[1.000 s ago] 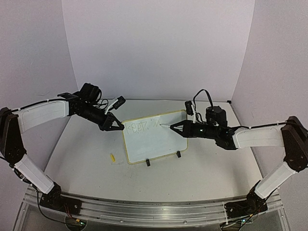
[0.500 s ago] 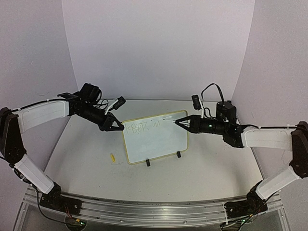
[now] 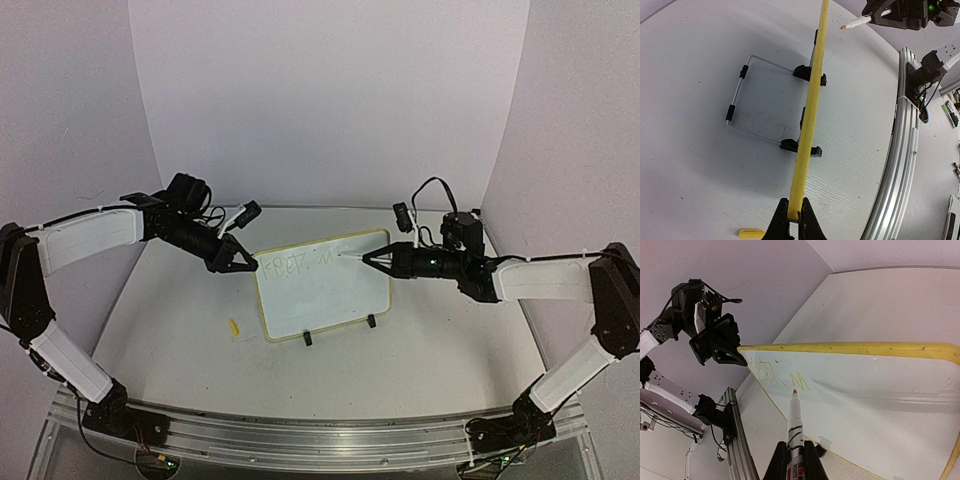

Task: Write a sentence on the whiteboard
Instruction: Write on the whiteboard with the whiteboard marker without the cap.

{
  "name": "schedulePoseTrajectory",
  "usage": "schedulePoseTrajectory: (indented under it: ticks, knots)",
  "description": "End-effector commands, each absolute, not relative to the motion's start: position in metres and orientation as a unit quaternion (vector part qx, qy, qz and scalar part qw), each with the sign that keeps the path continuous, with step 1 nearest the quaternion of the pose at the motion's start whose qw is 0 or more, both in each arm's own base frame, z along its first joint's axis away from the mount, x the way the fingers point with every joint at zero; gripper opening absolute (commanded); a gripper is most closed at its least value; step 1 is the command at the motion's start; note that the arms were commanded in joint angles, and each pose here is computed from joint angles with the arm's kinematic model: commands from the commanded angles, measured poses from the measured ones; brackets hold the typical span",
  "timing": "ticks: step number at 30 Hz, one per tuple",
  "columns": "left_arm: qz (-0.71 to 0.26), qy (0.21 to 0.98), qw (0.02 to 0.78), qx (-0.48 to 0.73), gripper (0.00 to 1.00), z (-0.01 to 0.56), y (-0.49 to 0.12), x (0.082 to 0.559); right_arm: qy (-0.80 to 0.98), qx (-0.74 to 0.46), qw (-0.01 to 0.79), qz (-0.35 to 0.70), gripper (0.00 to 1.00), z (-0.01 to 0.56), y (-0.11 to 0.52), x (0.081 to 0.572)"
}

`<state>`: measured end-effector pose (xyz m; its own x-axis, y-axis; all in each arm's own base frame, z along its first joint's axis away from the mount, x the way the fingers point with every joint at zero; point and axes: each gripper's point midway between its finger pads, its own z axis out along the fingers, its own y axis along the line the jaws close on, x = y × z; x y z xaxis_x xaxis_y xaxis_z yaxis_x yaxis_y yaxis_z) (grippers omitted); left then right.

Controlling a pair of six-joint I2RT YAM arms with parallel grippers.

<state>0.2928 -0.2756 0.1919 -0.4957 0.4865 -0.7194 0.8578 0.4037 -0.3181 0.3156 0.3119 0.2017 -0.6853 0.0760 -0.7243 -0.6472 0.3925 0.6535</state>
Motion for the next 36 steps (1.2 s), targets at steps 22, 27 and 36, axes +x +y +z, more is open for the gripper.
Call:
schedulePoseTrajectory:
  ticks: [22, 27, 36]
  knots:
    - [-0.318, 0.797, 0.279, 0.431, 0.00, 0.187, -0.272, 0.301, 0.757, -0.183, 0.380, 0.498, 0.00, 0.207, 0.319, 0.347]
    - [-0.319, 0.797, 0.277, 0.431, 0.00, 0.186, -0.273, 0.301, 0.769, -0.185, 0.362, 0.494, 0.00, 0.192, 0.317, 0.340]
    - [-0.320, 0.797, 0.275, 0.431, 0.00, 0.185, -0.273, 0.301, 0.779, -0.184, 0.353, 0.485, 0.00, 0.182, 0.313, 0.335]
